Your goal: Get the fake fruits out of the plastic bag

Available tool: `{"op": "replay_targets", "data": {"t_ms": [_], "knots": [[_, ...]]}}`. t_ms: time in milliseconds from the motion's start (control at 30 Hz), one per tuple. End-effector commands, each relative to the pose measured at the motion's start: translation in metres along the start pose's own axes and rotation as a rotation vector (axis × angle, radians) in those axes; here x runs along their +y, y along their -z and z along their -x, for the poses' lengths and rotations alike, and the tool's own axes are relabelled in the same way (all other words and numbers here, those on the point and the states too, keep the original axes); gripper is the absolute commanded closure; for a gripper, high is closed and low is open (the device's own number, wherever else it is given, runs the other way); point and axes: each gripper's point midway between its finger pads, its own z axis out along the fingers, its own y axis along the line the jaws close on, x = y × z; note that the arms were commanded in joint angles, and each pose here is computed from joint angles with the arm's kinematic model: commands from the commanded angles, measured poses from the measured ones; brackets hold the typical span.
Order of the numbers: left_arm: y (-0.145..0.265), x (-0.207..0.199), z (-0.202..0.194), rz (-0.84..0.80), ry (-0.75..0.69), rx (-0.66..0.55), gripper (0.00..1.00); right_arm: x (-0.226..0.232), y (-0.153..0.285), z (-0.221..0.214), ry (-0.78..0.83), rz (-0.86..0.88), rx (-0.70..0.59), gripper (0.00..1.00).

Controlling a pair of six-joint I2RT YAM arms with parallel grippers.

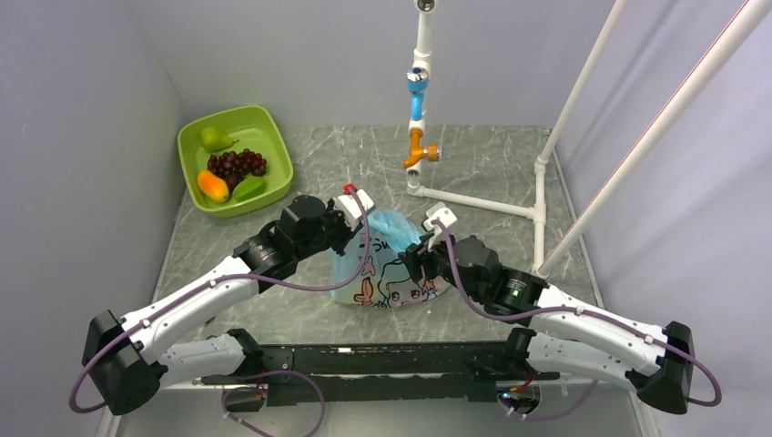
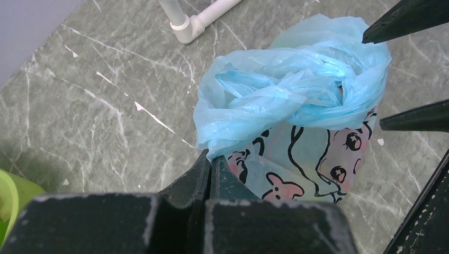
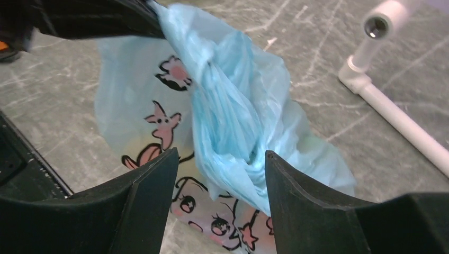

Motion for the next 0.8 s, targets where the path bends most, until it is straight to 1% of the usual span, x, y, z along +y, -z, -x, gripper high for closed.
{"op": "replay_targets", "data": {"t_ms": [0,67,167,333,567,767], "knots": [[0.004,0.002,0.022,-0.004,0.007,-0.055,1.00,0.026,-0.002,0.043,0.010,0.117,-0.097,0.36],[0.005,0.002,0.025,-0.002,0.003,-0.065,1.00,0.036,-0.003,0.048,-0.023,0.162,-0.108,0.36],[0.007,0.004,0.026,0.008,0.004,-0.061,1.00,0.038,-0.008,0.049,-0.133,0.146,-0.104,0.37],[0.010,0.006,0.027,0.020,0.008,-0.081,1.00,0.035,-0.015,0.050,-0.238,0.101,-0.071,0.40],[0.010,0.005,0.029,0.012,0.011,-0.077,1.00,0.036,-0.027,0.040,-0.291,0.139,-0.014,0.42],[0.013,0.005,0.028,0.011,0.007,-0.070,1.00,0.037,-0.040,0.027,-0.272,0.146,0.037,0.52]]}}
